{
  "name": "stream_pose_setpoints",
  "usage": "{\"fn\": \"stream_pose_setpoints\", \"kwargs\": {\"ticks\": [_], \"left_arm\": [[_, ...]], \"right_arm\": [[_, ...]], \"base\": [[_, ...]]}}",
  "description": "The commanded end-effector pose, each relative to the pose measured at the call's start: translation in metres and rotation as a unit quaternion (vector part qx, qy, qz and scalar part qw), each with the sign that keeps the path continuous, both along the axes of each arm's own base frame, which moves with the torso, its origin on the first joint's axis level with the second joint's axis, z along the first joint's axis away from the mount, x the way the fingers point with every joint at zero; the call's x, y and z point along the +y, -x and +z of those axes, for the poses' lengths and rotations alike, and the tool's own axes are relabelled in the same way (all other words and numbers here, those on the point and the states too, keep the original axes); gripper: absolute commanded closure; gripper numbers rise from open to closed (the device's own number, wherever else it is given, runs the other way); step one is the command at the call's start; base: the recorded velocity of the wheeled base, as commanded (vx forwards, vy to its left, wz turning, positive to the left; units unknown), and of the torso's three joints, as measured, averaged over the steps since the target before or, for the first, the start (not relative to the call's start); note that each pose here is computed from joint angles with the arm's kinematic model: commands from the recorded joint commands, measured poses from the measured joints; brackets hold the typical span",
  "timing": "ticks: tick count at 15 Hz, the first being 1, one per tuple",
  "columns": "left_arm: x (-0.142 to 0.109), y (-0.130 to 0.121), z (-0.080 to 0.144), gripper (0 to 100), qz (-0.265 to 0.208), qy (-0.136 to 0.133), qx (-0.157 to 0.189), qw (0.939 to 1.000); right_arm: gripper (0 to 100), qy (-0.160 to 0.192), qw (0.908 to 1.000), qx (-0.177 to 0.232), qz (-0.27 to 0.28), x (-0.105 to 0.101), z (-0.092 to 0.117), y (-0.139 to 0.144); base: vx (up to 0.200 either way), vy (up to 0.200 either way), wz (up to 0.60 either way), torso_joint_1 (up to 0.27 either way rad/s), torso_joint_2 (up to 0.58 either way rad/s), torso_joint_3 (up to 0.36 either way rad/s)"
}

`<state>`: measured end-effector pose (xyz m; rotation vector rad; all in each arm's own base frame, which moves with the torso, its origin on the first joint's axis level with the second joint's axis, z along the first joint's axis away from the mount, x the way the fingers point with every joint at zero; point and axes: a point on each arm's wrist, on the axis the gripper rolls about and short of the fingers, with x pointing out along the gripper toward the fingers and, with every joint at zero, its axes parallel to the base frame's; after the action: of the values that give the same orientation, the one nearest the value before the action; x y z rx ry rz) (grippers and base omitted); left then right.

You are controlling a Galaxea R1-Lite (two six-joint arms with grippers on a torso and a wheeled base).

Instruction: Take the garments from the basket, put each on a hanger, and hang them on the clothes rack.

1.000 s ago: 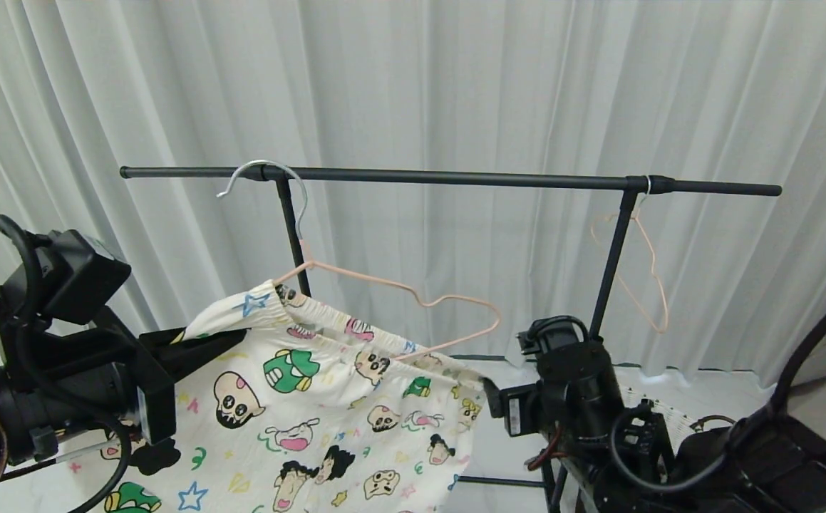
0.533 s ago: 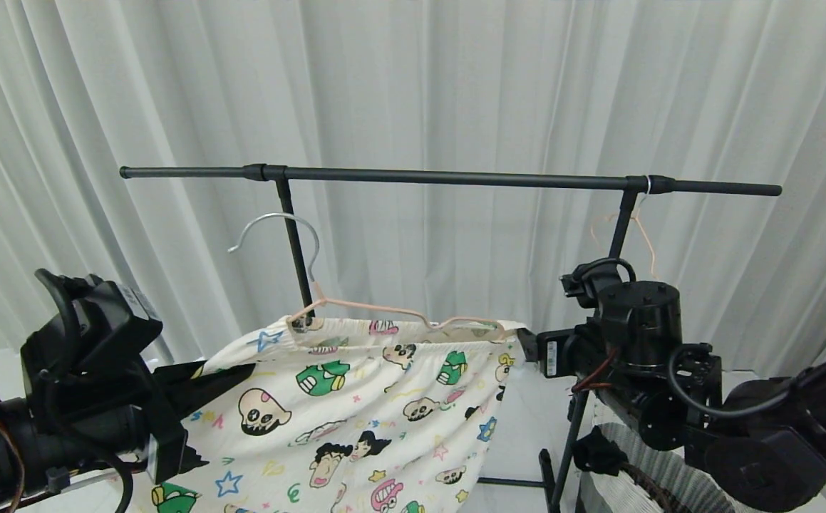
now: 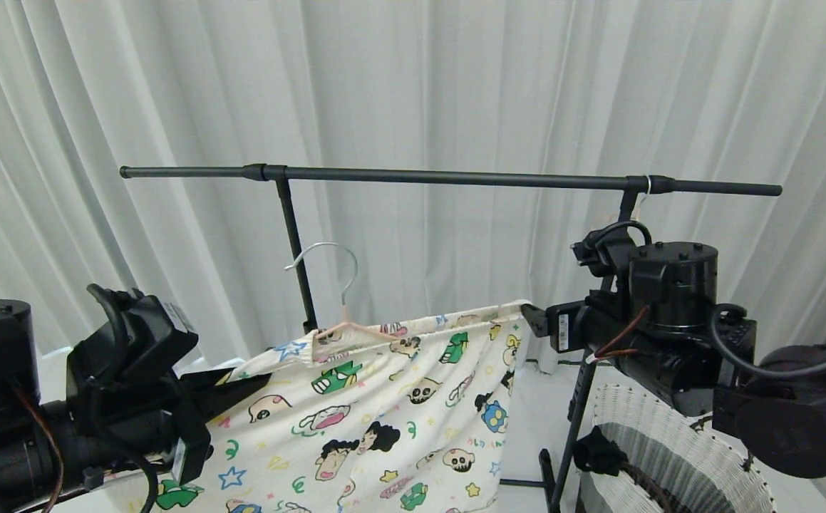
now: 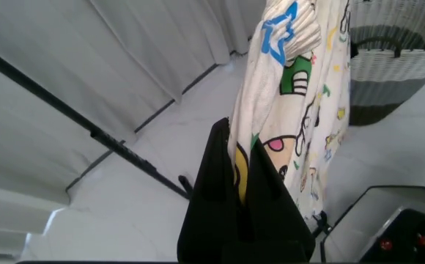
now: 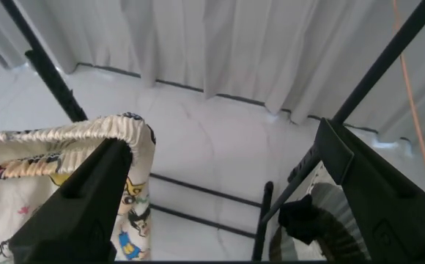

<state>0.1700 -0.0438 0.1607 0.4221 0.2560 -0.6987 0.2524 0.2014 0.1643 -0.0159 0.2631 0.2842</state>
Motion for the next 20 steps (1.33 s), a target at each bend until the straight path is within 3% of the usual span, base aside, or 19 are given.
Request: {"fn": "stream_pose_setpoints", "kwargs": {"ticks": [1, 4, 6, 8, 11, 12, 14, 16, 18, 20], "left_arm": [[0.001, -0.005, -0.007, 100, 0.023, 0.000, 0.024, 0.9995], [-0.001, -0.027, -0.003, 100, 0.124, 0.026, 0.048, 0.9908], [-0.003, -0.035, 0.000, 100, 0.127, 0.036, 0.033, 0.9907], [-0.009, -0.037, 0.001, 100, 0.115, 0.046, 0.013, 0.9922], [-0.028, -0.029, 0.008, 100, 0.067, 0.067, -0.017, 0.9953], [-0.028, -0.028, 0.008, 100, 0.066, 0.067, -0.019, 0.9954], [-0.041, -0.017, 0.004, 100, 0.024, 0.076, -0.033, 0.9963], [-0.048, -0.003, -0.003, 100, -0.016, 0.078, -0.033, 0.9963], [-0.057, 0.005, -0.002, 100, -0.053, 0.081, -0.043, 0.9944], [-0.059, 0.010, 0.001, 100, -0.081, 0.059, -0.073, 0.9923]], "right_arm": [[0, 0.001, 0.9995, -0.018, 0.025, -0.002, 0.019, 0.009], [0, 0.015, 0.9925, -0.027, 0.118, -0.002, 0.048, 0.047], [0, 0.017, 0.9862, -0.035, 0.161, 0.005, 0.058, 0.072], [0, 0.029, 0.9769, -0.026, 0.210, 0.012, 0.058, 0.099], [0, 0.061, 0.9647, -0.004, 0.256, 0.000, 0.053, 0.119], [0, 0.062, 0.9643, -0.002, 0.258, -0.001, 0.053, 0.120], [0, 0.090, 0.9509, 0.011, 0.296, -0.015, 0.059, 0.121], [0, 0.127, 0.9333, -0.008, 0.336, -0.024, 0.067, 0.110], [0, 0.138, 0.9224, -0.007, 0.361, -0.020, 0.071, 0.102], [0, 0.145, 0.9127, -0.011, 0.382, -0.010, 0.076, 0.094]], "base": [[0.000, 0.000, 0.00, 0.000, 0.00, 0.000], [0.000, 0.000, 0.00, 0.000, 0.00, 0.000], [0.000, 0.000, 0.00, 0.000, 0.00, 0.000], [0.000, 0.000, 0.00, 0.000, 0.00, 0.000], [0.000, 0.000, 0.00, 0.000, 0.00, 0.000], [0.000, 0.000, 0.00, 0.000, 0.00, 0.000], [0.000, 0.000, 0.00, 0.000, 0.00, 0.000], [0.000, 0.000, 0.00, 0.000, 0.00, 0.000], [0.000, 0.000, 0.00, 0.000, 0.00, 0.000], [0.000, 0.000, 0.00, 0.000, 0.00, 0.000]]}}
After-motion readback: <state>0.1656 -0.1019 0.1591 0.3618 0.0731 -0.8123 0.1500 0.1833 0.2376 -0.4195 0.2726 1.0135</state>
